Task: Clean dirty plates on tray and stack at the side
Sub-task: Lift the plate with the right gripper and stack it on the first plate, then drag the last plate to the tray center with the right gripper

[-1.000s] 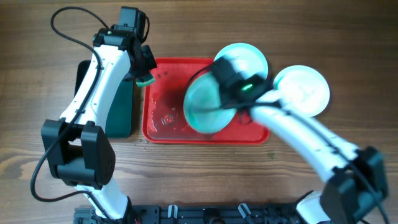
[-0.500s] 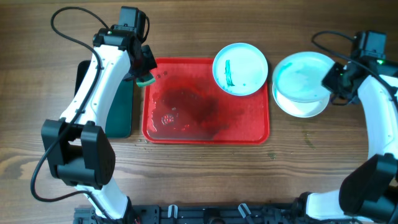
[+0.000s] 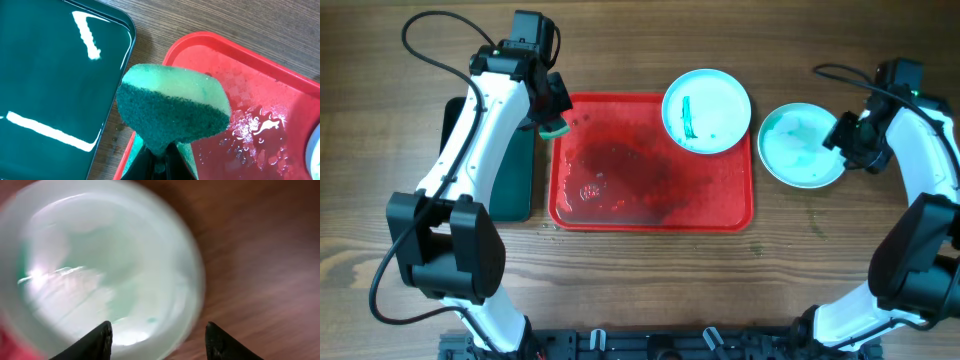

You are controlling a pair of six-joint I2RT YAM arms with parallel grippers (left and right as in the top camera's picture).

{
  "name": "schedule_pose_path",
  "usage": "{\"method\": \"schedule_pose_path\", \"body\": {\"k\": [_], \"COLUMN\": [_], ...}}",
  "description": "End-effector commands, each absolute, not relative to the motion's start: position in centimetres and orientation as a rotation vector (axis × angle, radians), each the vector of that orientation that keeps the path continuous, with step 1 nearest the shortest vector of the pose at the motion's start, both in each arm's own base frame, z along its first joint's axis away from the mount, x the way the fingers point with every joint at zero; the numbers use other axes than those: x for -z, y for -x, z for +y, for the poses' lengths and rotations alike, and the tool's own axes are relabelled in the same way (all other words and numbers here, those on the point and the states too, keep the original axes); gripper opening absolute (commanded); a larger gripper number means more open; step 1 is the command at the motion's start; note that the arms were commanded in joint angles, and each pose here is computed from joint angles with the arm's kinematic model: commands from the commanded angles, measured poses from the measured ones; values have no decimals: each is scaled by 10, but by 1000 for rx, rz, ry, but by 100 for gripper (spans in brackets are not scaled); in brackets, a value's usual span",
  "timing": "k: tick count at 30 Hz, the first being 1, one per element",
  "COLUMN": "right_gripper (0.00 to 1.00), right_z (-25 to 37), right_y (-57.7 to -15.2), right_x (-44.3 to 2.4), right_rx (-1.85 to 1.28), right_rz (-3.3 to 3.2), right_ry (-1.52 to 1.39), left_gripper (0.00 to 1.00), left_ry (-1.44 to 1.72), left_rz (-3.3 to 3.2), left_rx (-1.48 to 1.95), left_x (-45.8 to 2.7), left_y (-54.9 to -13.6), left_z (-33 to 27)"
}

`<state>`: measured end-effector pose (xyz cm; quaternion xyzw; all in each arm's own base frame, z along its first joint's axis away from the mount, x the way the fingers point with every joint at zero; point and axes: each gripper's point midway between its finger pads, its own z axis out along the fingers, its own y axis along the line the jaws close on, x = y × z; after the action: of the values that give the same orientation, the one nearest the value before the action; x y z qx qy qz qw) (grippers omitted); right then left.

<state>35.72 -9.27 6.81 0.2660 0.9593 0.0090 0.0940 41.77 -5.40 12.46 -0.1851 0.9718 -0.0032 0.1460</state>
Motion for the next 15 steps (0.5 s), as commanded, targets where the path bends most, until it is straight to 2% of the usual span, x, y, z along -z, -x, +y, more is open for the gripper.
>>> {"method": "schedule_pose_path", "body": {"k": [1, 4, 7, 9, 15], "right_gripper": [60, 57, 51, 46, 33], "right_z": [-13, 29, 48, 51, 77], "right_y": [-399, -418, -428, -425, -407], "right_x": [-96, -105, -103, -93, -48], "right_rx": [-442, -519, -415, -237, -61], "right_rz": [2782, 2722, 2692, 2678, 2784], "right_ry": [-442, -351, -459, -600, -569], "left_gripper": [4, 4, 4, 4, 4], "left_ry": [556, 556, 556, 556, 556], "left_rz": [2791, 2791, 2791, 2791, 2793], "left_rx": [27, 27, 27, 27, 26], "left_x": [-124, -124, -124, -124, -124], "left_y": [-422, -421, -421, -421, -421], "left_z": [-56, -56, -56, -56, -56]}}
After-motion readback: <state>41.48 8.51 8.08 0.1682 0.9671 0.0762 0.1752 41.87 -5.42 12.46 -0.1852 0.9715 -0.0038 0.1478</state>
